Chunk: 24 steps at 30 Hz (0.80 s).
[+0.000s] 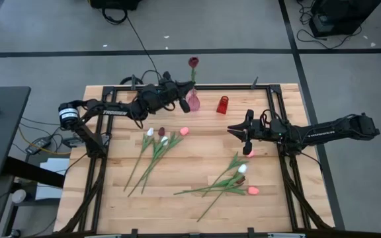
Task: Sort flowers into vase by color
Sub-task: Put the top right dark red flower into the violet vase
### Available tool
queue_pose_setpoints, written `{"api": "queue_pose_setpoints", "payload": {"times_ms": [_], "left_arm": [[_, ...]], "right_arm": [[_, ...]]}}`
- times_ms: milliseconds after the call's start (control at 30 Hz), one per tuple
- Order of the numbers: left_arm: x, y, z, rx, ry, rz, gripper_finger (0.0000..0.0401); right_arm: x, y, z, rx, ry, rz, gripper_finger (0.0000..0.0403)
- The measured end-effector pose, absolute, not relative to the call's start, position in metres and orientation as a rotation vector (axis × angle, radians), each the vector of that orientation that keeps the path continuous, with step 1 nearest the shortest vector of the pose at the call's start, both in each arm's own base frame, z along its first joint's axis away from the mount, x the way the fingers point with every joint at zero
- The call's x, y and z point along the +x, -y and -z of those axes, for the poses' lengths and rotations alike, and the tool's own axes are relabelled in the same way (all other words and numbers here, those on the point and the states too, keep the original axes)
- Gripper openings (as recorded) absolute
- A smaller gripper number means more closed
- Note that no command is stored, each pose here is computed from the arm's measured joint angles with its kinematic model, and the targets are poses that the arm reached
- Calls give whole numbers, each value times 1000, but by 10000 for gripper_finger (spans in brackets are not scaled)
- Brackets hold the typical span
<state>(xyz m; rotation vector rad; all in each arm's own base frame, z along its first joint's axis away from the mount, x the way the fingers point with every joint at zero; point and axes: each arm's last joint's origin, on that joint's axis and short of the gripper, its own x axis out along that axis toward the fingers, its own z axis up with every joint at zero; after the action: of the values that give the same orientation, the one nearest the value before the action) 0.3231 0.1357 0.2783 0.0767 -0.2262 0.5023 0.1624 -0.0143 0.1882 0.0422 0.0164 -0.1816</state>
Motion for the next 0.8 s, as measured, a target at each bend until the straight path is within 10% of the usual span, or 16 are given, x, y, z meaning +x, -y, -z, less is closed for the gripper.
{"api": "queue_pose_setpoints", "payload": {"times_ms": [800], "left_arm": [[328,-180,-272,69,252,-547,10]], "right_arm": [[162,14,-190,41,1,179,75]]}}
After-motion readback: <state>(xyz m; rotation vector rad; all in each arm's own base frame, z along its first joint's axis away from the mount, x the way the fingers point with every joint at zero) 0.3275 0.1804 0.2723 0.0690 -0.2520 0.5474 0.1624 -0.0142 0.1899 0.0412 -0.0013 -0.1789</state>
